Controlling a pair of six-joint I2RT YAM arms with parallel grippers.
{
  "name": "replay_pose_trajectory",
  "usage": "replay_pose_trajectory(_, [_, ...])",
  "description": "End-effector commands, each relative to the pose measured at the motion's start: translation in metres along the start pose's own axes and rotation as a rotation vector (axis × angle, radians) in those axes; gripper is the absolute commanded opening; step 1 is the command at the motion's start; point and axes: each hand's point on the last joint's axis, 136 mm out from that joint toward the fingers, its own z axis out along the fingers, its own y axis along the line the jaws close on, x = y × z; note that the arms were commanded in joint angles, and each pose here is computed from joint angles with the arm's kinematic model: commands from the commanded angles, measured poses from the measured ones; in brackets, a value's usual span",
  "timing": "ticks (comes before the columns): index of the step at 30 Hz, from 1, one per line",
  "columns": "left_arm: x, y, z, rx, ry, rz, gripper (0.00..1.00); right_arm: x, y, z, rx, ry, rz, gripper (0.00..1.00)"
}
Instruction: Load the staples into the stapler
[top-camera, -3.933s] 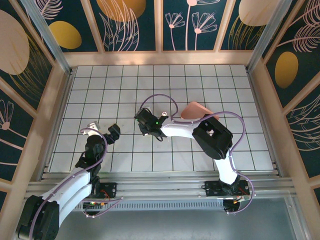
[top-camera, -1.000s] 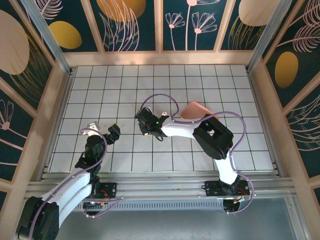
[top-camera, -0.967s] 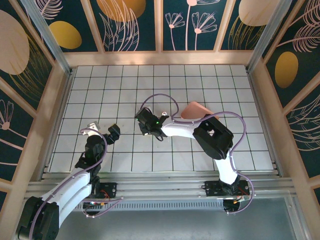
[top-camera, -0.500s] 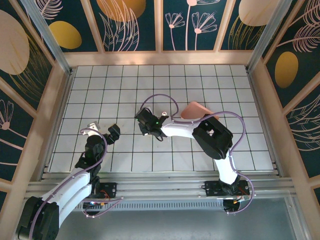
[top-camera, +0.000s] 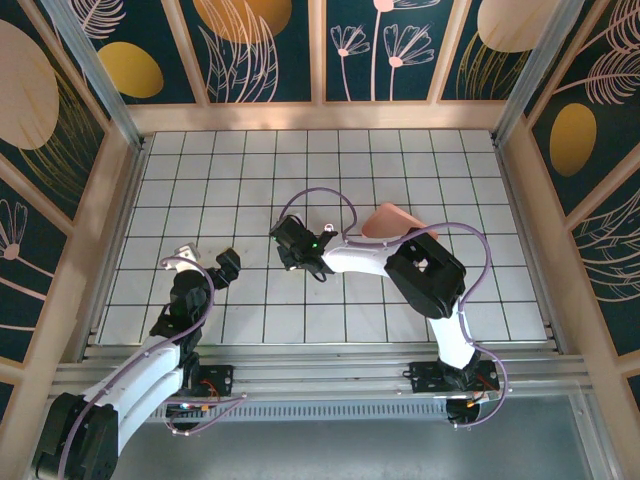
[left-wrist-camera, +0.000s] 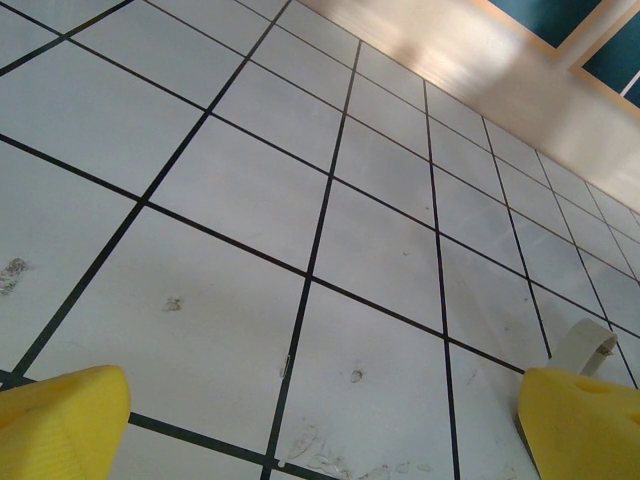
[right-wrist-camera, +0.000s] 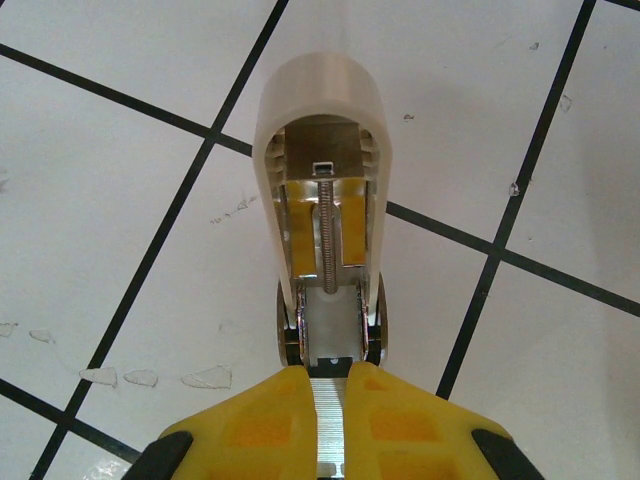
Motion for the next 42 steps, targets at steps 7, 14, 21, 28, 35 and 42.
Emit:
replay_pose_trajectory(7, [-0.012, -0.003, -0.001, -0.004, -0.038, 0.004, 0.99, -0.004, -0.008, 0.001, 0.02, -0.014, -0.004, 0.09])
replay_pose_trajectory(14, [-0.013, -0.003, -0.001, -0.003, -0.037, 0.005, 0.99, -0.01, -0.006, -0.006, 0.008, -0.03, 0.007, 0.09])
replay_pose_trajectory(21, [-0.013, -0.003, -0.001, -0.003, -0.038, 0.005, 0.99, -0.026, -0.006, -0.019, 0.005, -0.07, 0.011, 0.09])
replay_pose_trajectory(28, [-0.013, -0.003, -0.001, -0.002, -0.039, 0.005, 0.99, -0.03, -0.007, -0.023, 0.004, -0.082, 0.015, 0.09])
replay_pose_trajectory(35, [-0.013, -0.003, -0.001, -0.004, -0.038, 0.005, 0.99, -0.018, -0.009, -0.014, 0.017, -0.051, 0.006, 0.09])
replay_pose_trajectory(42, [-0.013, -0.002, -0.001, -0.006, -0.038, 0.006, 0.99, -0.012, -0.009, -0.007, 0.023, -0.03, 0.001, 0.09])
